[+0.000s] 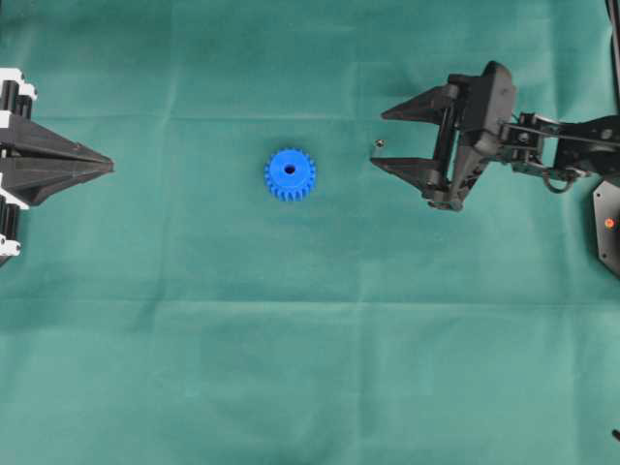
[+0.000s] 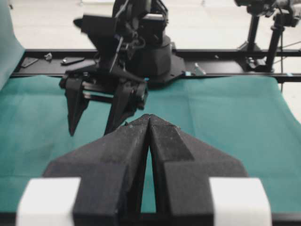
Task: Insert the shaft placed at a random location into the center hole of the small gear at another random location.
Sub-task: 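Lower the open right gripper around the shaft and close on it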
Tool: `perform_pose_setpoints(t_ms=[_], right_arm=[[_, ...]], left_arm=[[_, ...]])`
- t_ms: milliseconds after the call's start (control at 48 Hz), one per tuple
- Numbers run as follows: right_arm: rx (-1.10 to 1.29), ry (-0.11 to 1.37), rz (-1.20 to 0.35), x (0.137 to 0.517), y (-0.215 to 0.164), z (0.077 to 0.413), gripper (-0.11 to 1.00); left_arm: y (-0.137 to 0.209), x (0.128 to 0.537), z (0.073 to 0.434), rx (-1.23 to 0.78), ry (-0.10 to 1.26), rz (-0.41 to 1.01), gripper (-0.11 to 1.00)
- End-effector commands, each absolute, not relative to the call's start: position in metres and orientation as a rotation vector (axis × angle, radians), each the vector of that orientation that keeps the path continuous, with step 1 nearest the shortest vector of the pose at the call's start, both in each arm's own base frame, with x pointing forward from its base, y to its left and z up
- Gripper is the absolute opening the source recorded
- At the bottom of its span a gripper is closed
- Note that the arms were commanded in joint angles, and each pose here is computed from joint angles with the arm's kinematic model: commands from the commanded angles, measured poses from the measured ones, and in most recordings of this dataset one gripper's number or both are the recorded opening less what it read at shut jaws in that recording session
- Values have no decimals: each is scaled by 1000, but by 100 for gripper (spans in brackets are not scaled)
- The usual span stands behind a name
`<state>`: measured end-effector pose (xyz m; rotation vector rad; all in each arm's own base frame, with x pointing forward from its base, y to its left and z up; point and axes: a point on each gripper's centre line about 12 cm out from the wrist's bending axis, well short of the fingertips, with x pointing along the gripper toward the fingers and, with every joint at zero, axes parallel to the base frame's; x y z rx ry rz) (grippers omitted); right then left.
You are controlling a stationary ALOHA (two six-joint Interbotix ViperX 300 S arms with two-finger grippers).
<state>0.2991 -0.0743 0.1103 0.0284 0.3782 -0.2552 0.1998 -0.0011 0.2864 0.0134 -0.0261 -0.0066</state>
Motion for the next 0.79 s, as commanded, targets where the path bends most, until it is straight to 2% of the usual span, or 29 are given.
perform_pose_setpoints(t_ms=[0,292,584,667,771], right_arm=[[19,355,-269,305,-78,110,84],[29,376,-286,304,-80,97,80],[34,371,-288,308,-82,97,70],[34,371,-288,311,-82,97,59],[34,375,-288,310,-82,96,30]], left_arm=[[0,202,294,16,-41,-4,0],[0,202,293,17,-31,-2,0],[0,202,292,18,-26,-1,0],[0,202,292,18,-26,-2,0],[0,202,292,13,-26,-1,0]])
